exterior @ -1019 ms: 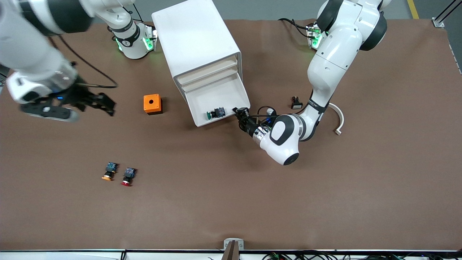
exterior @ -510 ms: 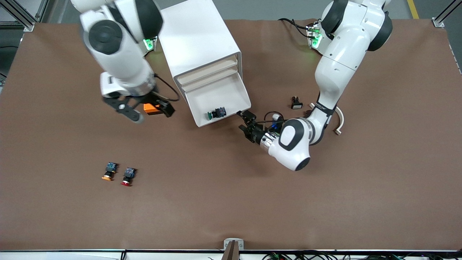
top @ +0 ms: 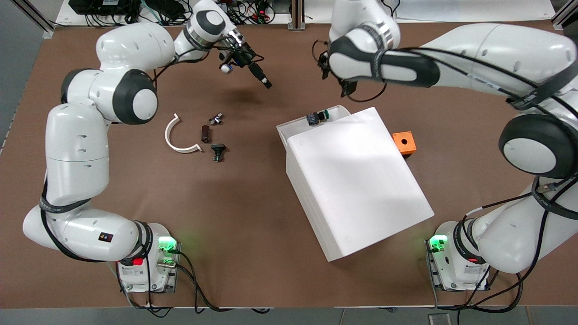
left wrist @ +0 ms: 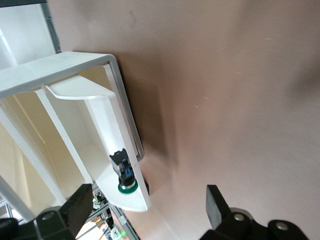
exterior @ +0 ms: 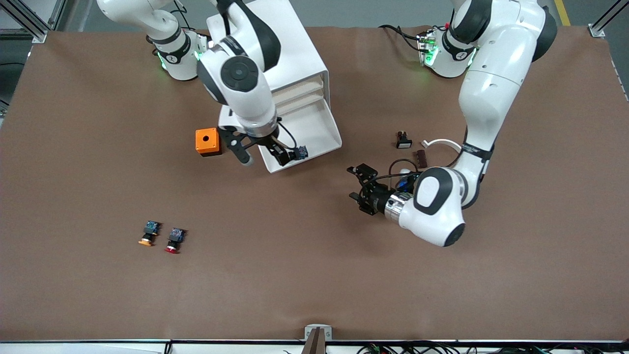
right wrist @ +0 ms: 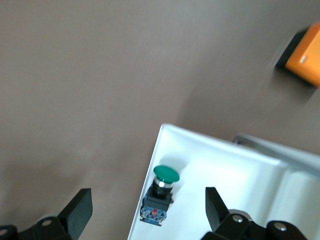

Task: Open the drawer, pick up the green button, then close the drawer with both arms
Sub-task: 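Grasp the green push-button inside the drawer with the right gripper, then lift the green button out with the right gripper while the left gripper releases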

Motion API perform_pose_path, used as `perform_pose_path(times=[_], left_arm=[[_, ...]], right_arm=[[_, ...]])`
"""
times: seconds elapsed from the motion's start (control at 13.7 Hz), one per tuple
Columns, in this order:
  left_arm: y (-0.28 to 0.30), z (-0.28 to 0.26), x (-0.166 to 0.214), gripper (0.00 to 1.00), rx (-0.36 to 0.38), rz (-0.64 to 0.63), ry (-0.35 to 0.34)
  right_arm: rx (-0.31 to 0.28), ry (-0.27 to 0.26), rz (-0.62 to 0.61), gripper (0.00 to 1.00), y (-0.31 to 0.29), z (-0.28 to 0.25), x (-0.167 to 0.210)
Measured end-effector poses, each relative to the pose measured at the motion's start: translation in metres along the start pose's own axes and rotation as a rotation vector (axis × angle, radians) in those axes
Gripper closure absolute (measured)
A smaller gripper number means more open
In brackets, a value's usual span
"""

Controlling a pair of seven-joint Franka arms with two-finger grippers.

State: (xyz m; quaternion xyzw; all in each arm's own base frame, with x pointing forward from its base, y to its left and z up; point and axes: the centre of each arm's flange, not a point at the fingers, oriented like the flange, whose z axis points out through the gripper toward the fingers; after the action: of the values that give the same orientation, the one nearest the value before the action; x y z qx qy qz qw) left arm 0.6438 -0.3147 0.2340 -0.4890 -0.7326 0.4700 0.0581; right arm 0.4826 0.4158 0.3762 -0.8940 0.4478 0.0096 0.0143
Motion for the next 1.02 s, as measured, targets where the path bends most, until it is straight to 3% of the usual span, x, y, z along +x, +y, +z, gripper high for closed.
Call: perform_pose_path(times=[0.15, 0.51, 0.87, 1.02], left_arm=[[0.002, -0.032, 0.011, 0.0, -0.054, 0.082, 0.025], [-0.032, -0.089, 0.009, 0.0, -0.224, 0.362, 0.265], [-0.047, -0.11, 0.01, 0.0, -0.301, 0.581, 0.524], [-0.046, -0.107, 0.004, 0.0, -0.342, 0.624, 0.586]], right_arm=[[0.008, -0.003, 0.028, 0.0, 0.003, 0.027, -0.02], [0.038, -0.01, 0.067, 0.0, 0.011, 0.059, -0.045], [0.039, -0.014, 0.069, 0.05, 0.012, 0.086, -0.059], [0.037, -0.015, 0.066, 0.06, 0.013, 0.093, -0.062]])
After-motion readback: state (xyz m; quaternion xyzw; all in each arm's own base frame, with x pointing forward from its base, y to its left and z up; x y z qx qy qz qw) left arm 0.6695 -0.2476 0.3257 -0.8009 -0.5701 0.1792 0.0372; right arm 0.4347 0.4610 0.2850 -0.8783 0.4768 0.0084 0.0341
